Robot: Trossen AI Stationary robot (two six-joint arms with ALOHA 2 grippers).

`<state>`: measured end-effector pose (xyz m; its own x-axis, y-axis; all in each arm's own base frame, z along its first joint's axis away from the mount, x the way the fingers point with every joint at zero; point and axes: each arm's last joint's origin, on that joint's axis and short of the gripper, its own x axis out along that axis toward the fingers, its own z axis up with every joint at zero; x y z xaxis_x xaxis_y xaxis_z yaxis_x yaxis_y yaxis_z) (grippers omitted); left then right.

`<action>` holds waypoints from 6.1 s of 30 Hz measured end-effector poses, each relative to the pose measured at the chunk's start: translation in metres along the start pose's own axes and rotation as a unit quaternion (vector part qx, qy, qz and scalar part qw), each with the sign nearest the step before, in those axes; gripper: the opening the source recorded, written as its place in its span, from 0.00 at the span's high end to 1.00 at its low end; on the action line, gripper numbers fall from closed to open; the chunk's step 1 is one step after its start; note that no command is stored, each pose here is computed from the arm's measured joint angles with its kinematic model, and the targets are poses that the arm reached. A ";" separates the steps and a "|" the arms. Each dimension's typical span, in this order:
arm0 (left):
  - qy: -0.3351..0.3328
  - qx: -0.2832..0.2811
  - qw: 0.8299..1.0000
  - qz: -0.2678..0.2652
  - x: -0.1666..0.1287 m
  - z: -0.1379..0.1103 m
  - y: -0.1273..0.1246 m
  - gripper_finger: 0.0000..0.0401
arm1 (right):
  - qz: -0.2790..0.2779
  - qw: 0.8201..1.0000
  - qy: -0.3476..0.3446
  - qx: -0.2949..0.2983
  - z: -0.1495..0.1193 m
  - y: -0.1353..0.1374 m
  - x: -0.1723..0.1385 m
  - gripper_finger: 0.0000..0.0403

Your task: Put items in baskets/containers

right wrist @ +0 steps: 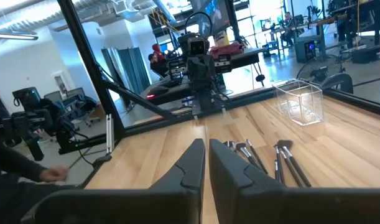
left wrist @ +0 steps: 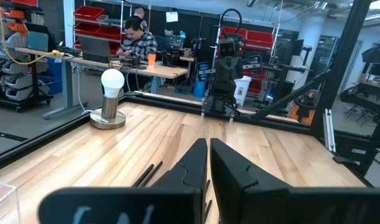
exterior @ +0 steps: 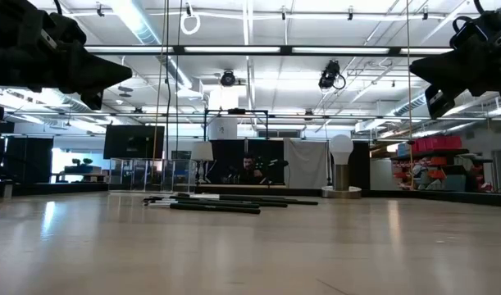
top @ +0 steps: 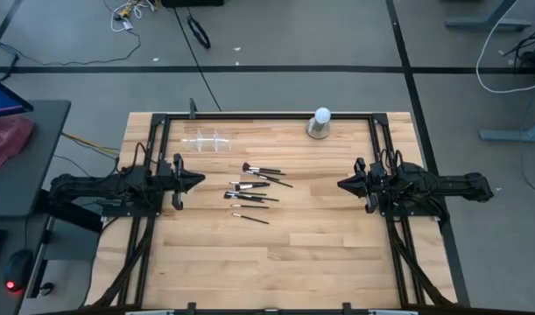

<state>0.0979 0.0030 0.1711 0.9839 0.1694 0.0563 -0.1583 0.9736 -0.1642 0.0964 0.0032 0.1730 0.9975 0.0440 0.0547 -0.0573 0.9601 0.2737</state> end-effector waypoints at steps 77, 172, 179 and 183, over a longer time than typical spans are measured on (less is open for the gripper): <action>0.000 0.005 1.000 0.000 0.000 0.000 0.000 0.94 | -0.088 0.954 0.245 -0.151 -0.034 -0.038 0.232 0.64; -0.032 0.135 0.986 -0.095 0.076 0.000 -0.034 0.55 | 0.049 0.984 0.004 -0.171 -0.016 -0.004 0.273 0.93; -0.043 0.157 0.980 -0.115 0.118 0.013 -0.049 0.41 | 0.032 0.984 0.002 -0.173 -0.016 -0.005 0.273 0.93; -0.043 0.163 0.979 -0.114 0.131 0.015 -0.054 0.45 | 0.025 0.983 0.002 -0.181 -0.016 -0.005 0.273 0.93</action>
<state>0.2341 -0.0247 0.2024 0.9885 -0.0588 0.1392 0.0323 0.9822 0.1853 0.3693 0.0145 0.1715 0.9940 0.0944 0.0557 -0.0892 0.9920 -0.0898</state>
